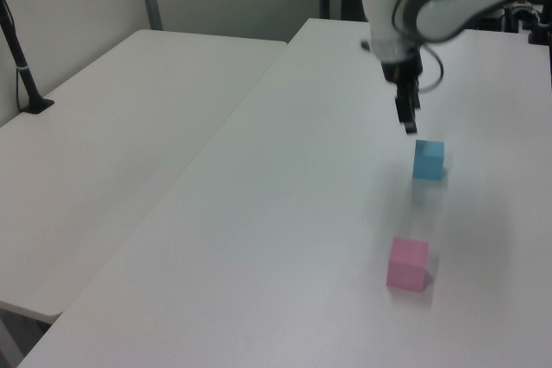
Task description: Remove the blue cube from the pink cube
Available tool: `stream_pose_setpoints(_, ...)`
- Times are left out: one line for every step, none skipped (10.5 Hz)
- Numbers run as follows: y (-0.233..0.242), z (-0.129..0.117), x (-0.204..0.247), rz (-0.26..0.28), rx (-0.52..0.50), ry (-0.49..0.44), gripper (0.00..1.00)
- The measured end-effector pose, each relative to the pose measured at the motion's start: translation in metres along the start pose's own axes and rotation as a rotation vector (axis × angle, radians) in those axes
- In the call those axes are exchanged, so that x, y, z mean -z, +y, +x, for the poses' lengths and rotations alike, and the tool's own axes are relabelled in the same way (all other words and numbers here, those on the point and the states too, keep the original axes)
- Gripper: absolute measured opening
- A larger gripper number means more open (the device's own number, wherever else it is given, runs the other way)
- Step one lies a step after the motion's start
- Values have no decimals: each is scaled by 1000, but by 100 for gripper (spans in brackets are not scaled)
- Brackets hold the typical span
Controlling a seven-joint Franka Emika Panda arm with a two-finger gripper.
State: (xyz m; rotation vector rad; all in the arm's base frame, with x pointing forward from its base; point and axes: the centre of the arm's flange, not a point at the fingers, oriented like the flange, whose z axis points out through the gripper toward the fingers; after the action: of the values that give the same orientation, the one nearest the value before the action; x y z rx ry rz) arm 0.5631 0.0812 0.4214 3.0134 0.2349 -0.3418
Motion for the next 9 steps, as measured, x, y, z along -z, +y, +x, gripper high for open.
stream_pose_setpoints(12,-7,45,6,-20,45,100)
stream_pose_setpoints(23,-17,84,11,-38,76,100)
stream_pose_setpoints(34,-30,113,16,-56,89,100)
stream_pose_setpoints(46,-41,134,21,-77,99,100)
stream_pose_setpoints(61,-51,149,27,-104,119,100)
stream_pose_setpoints(78,-60,158,33,-134,139,100)
stream_pose_setpoints(93,-67,162,38,-159,149,100)
stream_pose_setpoints(103,-71,164,41,-176,154,100)
stream_pose_setpoints(106,-72,164,43,-182,155,100)
